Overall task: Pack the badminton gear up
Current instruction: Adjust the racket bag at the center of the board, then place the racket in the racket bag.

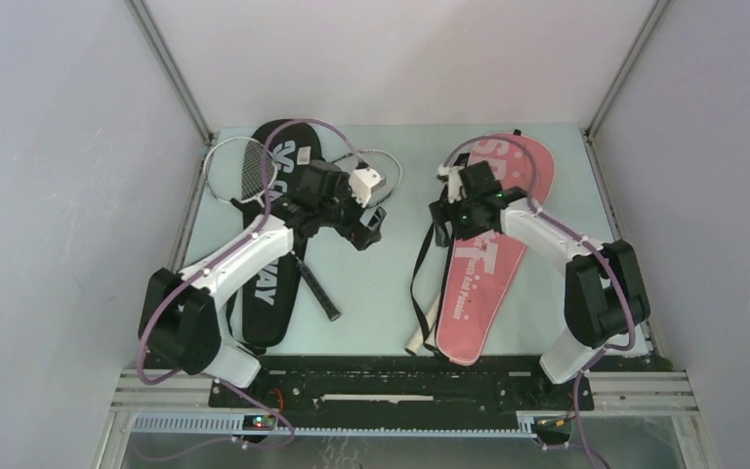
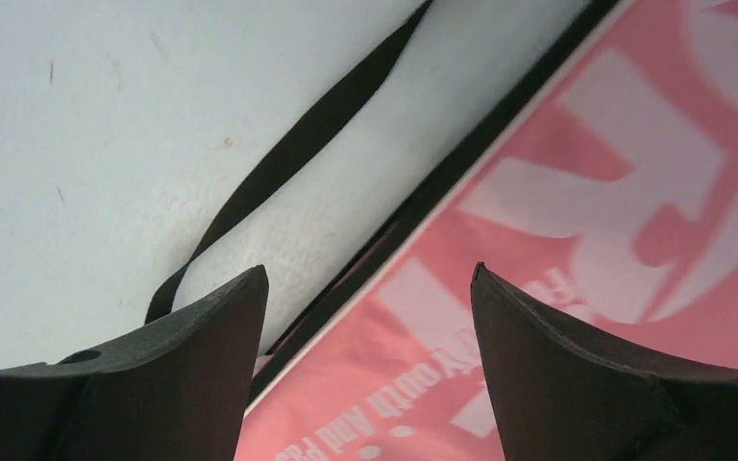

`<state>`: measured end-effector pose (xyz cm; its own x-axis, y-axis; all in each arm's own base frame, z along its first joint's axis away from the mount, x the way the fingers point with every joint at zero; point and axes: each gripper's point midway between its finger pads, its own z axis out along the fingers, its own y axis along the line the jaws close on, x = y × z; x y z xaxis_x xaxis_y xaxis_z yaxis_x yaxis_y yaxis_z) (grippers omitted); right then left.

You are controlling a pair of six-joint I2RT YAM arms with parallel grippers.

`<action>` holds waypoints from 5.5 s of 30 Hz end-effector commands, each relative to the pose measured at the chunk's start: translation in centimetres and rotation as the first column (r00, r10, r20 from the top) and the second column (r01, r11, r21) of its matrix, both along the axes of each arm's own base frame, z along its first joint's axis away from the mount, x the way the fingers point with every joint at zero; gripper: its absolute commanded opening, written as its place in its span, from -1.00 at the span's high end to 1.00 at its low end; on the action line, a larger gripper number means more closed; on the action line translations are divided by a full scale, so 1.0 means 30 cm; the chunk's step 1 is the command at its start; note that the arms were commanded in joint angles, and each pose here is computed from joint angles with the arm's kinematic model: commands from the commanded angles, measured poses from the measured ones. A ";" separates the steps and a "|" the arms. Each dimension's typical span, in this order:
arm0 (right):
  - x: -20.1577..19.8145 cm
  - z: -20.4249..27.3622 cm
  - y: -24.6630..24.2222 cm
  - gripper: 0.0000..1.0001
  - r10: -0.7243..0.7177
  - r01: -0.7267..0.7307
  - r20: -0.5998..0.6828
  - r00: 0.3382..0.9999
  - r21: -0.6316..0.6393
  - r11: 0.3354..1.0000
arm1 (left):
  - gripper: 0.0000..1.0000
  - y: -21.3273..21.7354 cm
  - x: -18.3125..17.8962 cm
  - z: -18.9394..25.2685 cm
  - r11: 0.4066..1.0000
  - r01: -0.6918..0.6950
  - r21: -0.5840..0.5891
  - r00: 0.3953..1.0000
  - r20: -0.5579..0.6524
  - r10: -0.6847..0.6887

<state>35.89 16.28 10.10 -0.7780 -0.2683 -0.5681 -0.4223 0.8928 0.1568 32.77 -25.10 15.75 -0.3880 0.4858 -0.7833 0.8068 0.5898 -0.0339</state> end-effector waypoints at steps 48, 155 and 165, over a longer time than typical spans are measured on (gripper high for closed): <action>-0.091 0.012 -0.349 1.00 -0.213 0.232 -0.137 0.967 0.144 0.962 | -0.70 -0.684 -0.460 -0.005 0.908 0.202 -0.367 0.830 -0.429 -0.357; -0.223 0.057 -0.361 1.00 -0.150 0.216 -0.200 0.968 0.369 0.904 | 1.00 -1.142 -0.306 -0.169 0.973 -0.050 -0.225 0.906 -0.421 -0.051; -0.216 0.050 -0.372 1.00 -0.159 0.222 -0.196 0.968 0.359 0.907 | 0.58 -1.223 -0.373 -0.090 0.900 0.050 -0.432 0.821 -0.496 -0.284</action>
